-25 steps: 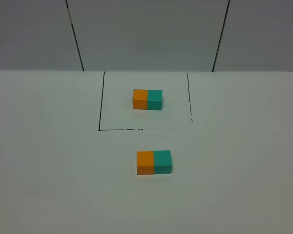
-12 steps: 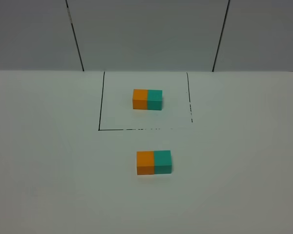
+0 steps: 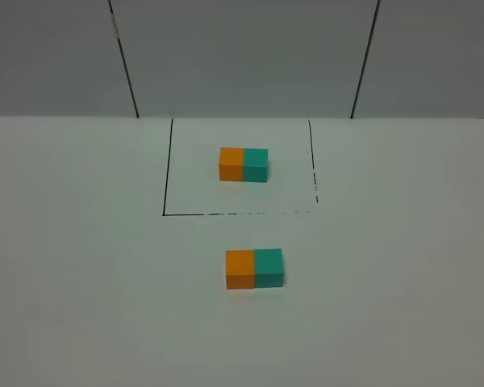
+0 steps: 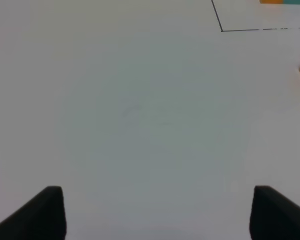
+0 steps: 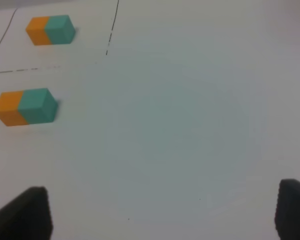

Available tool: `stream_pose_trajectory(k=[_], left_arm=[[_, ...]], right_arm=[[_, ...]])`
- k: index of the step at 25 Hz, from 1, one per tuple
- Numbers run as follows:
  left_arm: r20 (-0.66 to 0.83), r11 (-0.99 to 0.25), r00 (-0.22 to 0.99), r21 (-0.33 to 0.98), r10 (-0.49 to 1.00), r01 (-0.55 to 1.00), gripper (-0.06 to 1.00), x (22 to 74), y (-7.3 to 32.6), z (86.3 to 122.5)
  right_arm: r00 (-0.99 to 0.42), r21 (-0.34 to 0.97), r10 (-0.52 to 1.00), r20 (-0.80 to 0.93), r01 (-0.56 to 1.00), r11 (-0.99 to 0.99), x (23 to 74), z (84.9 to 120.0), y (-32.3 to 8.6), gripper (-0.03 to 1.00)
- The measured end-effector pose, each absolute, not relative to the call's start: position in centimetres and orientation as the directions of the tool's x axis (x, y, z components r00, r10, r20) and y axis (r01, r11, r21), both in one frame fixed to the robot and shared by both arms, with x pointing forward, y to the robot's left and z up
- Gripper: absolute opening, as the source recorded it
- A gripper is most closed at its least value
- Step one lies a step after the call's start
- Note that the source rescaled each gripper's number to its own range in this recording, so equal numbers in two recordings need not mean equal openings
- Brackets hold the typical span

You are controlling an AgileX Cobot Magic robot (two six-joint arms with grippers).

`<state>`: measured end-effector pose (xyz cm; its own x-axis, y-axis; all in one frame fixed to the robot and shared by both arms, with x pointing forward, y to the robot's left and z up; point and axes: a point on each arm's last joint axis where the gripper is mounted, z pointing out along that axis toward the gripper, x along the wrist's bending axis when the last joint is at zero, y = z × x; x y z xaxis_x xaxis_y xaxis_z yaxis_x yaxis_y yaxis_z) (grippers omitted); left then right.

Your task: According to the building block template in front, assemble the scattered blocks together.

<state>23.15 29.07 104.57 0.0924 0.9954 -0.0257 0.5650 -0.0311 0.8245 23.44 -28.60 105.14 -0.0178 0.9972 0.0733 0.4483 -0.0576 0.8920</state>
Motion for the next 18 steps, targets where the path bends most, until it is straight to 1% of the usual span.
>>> stream_pose_trajectory(k=[18], left_arm=[[-0.026,-0.031,0.092,0.825,0.995,0.565,0.59,23.15,29.07,104.57]], right_arm=[[-0.017,0.892,0.997,0.074,0.448,-0.058,23.44,105.14,-28.60,0.78]])
